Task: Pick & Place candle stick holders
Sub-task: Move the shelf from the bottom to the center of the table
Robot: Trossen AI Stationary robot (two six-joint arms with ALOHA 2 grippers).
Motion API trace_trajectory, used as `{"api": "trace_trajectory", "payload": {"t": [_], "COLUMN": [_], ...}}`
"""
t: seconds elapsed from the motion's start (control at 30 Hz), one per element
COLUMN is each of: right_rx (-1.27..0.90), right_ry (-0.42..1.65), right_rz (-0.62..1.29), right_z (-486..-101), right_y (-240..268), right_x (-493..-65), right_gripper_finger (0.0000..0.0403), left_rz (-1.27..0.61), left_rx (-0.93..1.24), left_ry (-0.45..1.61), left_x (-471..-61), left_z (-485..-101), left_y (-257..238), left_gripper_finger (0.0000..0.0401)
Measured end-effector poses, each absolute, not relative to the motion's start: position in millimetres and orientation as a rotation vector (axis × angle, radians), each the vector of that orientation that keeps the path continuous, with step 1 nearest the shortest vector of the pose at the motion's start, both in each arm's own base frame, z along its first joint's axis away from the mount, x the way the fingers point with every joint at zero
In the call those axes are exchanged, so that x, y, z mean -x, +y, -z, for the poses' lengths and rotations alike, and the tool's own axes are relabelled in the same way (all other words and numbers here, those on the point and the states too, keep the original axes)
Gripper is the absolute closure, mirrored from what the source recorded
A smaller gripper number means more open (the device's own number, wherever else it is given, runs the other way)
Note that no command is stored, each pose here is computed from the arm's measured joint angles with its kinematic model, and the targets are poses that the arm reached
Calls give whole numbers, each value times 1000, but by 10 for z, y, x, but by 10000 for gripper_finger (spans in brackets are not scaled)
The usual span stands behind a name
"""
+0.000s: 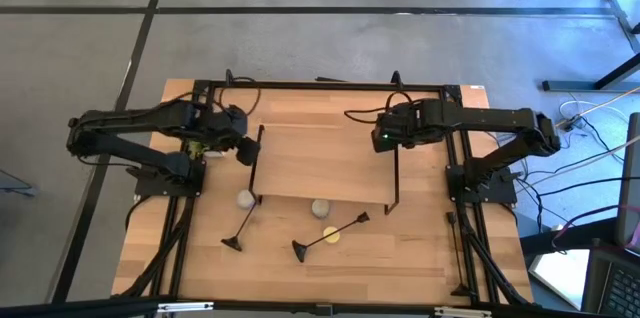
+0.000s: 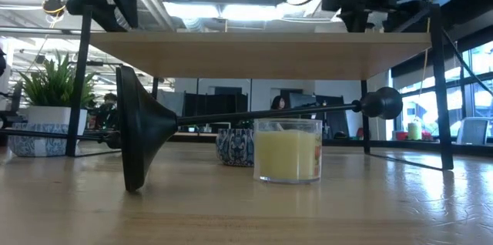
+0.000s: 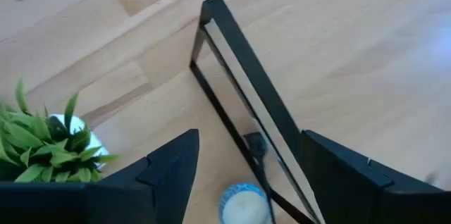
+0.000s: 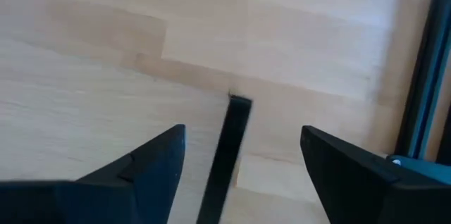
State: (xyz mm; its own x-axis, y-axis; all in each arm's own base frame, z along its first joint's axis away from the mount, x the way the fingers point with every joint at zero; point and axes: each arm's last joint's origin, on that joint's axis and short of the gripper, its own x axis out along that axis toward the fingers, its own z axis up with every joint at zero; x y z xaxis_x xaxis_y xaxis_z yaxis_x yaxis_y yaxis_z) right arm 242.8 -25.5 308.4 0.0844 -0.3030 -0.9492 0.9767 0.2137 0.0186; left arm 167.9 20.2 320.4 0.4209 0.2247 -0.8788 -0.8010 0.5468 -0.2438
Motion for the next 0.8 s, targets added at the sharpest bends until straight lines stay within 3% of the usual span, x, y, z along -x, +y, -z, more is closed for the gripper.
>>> {"api": "trace_trajectory", "payload": {"t": [0.3, 0.53, 0.8], "right_rx": [-760, -698, -658], "right_ry": [830, 636, 424], "right_rz": [1080, 804, 428], "right_z": [-3639, -4064, -4358], "right_y": [-255, -66, 359], "right_x": [-2296, -2445, -2640], "right_gripper_finger": [119, 118, 119], "left_rz": [-601, -414, 15], "left_rx": [740, 751, 754], "left_ry": [794, 674, 497], "left_x": [-1402, -1299, -1334], "left_z": [-3397, -3552, -3822], "left_y": [104, -21, -269], "left_gripper_finger": [157, 157, 162]}}
